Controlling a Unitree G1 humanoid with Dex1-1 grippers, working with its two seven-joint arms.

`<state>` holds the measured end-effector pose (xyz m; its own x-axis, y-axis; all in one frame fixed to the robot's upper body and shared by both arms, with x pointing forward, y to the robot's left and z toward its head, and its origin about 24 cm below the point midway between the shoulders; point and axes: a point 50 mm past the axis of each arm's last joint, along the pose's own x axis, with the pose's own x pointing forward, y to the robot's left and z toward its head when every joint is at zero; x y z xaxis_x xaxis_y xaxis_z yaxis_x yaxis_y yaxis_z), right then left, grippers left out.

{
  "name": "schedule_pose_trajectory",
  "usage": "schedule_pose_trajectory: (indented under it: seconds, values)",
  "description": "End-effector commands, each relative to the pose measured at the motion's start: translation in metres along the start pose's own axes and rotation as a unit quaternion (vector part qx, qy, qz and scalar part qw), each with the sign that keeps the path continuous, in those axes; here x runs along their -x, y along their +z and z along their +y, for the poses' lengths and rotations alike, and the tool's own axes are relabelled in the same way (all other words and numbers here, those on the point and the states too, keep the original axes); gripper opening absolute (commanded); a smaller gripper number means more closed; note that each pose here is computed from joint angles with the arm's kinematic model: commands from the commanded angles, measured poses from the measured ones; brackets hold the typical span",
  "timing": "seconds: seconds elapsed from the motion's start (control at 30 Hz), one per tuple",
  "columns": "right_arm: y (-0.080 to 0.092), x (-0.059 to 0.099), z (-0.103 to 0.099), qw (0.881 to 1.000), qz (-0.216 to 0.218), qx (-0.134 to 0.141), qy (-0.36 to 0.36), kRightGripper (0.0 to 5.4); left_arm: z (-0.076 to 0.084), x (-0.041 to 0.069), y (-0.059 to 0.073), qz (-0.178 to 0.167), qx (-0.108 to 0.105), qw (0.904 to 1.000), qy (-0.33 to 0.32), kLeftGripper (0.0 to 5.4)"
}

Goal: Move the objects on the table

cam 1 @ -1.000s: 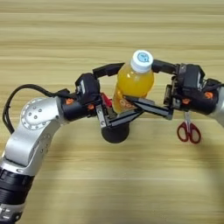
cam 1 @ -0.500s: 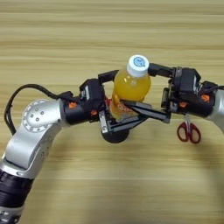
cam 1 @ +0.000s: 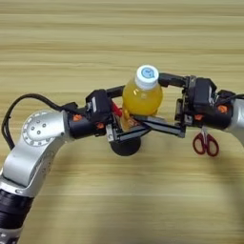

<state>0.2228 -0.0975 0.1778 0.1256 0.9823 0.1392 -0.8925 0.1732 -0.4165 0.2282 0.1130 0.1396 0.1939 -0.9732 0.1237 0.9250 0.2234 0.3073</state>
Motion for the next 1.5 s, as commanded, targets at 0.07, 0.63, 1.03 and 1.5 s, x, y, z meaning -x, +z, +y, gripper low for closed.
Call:
schedule_pose_trajectory:
  seconds: [0.07, 0.63, 1.03, 1.5]
  values:
    - [0.002, 0.004, -0.001, 1.0, 0.012, 0.015, 0.004, 3.53, -0.001, 0.001, -0.001, 0.009, -0.006, 0.9999, -0.011, 3.45]
    - [-0.001, 0.006, -0.001, 1.0, 0.02, 0.013, 0.008, 3.88, -0.001, 0.001, -0.005, 0.013, -0.007, 0.9998, -0.009, 3.41]
    - [-0.002, 0.005, 0.0, 1.0, 0.015, 0.011, 0.004, 5.1, -0.002, 0.001, -0.007, 0.016, -0.007, 0.9998, -0.006, 3.41]
    - [0.011, 0.013, -0.003, 0.999, -0.04, -0.015, -0.012, 5.4, -0.002, 0.001, -0.008, 0.008, -0.002, 1.0, 0.001, 3.41]
